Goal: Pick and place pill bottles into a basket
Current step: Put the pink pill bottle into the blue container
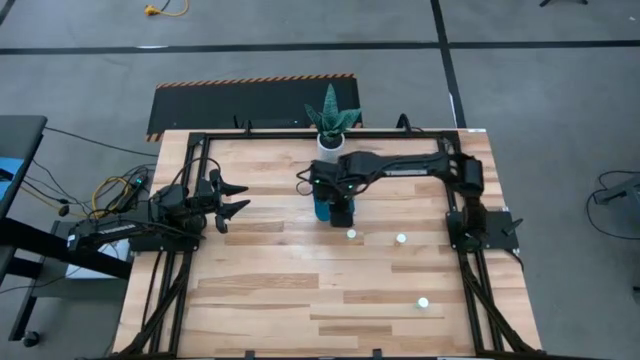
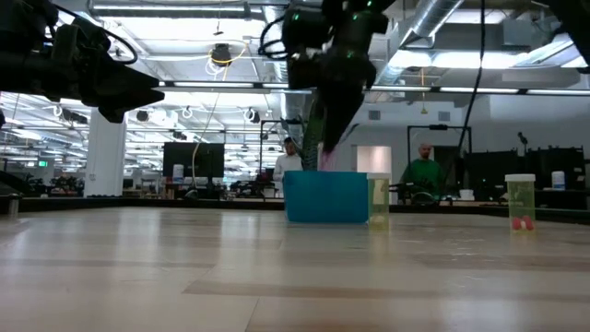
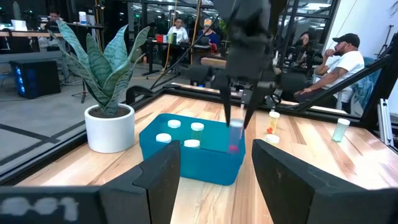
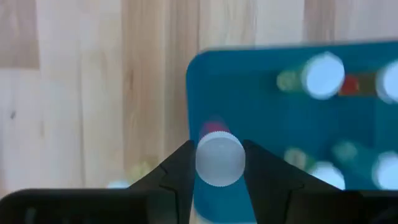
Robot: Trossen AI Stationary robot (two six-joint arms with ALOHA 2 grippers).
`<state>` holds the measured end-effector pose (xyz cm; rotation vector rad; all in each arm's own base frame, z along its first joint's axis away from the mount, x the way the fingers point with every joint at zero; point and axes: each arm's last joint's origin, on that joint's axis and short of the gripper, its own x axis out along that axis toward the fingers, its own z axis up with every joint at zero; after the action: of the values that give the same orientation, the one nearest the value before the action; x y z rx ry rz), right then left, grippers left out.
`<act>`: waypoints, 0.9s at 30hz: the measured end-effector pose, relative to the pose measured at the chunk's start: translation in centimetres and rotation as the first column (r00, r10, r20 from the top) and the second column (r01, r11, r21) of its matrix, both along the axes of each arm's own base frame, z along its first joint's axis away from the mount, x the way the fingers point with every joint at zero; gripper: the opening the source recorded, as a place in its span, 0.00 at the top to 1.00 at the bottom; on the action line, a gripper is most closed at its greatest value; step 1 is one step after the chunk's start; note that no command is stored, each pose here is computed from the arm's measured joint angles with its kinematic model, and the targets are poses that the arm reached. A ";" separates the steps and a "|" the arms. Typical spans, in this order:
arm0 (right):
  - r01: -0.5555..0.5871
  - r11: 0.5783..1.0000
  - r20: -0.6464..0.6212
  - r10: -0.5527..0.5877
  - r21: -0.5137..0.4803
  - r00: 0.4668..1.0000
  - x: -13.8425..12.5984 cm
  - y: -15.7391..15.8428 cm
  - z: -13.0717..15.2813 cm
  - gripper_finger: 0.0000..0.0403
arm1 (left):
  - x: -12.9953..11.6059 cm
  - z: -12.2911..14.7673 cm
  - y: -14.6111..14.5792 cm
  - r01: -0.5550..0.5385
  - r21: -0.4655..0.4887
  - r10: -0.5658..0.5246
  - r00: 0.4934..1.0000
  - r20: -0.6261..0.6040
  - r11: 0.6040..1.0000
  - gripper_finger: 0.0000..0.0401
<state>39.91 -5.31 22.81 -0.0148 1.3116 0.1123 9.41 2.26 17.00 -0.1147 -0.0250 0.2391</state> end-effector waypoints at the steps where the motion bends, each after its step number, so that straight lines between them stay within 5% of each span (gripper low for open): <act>1: -0.002 1.000 -0.005 0.002 0.001 1.000 0.2 -0.1 -0.4 0.72 | 0.0 0.0 0.0 0.000 0.000 0.000 1.000 0.000 1.000 0.53; 27: -0.029 0.998 0.029 0.028 0.058 0.999 2.2 -1.4 -4.1 0.67 | 0.0 0.0 0.0 0.000 0.001 0.000 1.000 0.000 1.000 0.53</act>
<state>42.07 -6.73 18.69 0.0146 1.2796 0.1741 9.41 2.26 17.00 -0.1143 -0.0255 0.2386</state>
